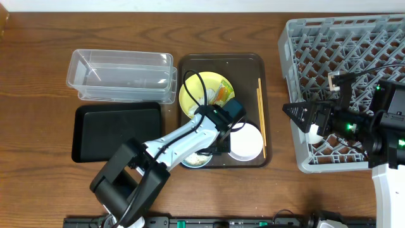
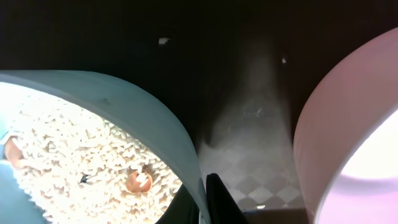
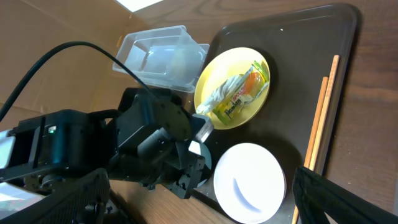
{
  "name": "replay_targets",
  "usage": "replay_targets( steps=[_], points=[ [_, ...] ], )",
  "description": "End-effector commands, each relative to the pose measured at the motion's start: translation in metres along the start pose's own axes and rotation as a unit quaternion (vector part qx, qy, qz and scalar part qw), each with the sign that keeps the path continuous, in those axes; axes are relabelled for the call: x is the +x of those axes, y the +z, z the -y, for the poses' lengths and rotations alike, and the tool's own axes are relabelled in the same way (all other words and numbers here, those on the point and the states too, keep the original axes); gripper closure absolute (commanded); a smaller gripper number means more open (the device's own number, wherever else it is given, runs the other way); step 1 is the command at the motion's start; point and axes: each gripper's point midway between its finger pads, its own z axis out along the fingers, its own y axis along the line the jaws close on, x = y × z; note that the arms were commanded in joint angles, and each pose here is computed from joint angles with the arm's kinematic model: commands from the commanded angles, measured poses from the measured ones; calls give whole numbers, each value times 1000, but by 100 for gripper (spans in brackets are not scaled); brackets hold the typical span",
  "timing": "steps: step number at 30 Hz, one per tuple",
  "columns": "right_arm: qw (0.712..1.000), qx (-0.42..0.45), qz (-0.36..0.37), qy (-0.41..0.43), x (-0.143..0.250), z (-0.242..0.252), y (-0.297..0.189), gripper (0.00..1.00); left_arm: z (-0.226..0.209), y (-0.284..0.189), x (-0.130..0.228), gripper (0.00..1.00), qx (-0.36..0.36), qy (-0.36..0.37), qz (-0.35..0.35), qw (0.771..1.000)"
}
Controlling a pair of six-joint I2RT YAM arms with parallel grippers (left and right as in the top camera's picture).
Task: Sort waste into correct bins and load items into the dishwasher rack
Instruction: 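Grasp the blue bowl of rice with the left gripper, then tip the blue bowl over the black tray to dump the rice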
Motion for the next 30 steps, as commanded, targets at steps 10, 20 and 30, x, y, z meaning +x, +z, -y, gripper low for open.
replay_targets(
  steps=[10,20,30],
  points=[
    [1000,-7,14,-26,-8,-6,-4,8,-18,-112,-35,94,95,-2,105,990],
    [999,-7,18,-27,-11,-7,-4,8,-82,-132,-49,94,104,-24,103,989],
    [1000,-7,18,-23,-11,-7,-4,8,-132,-159,-66,94,359,-49,101,927]
  ],
)
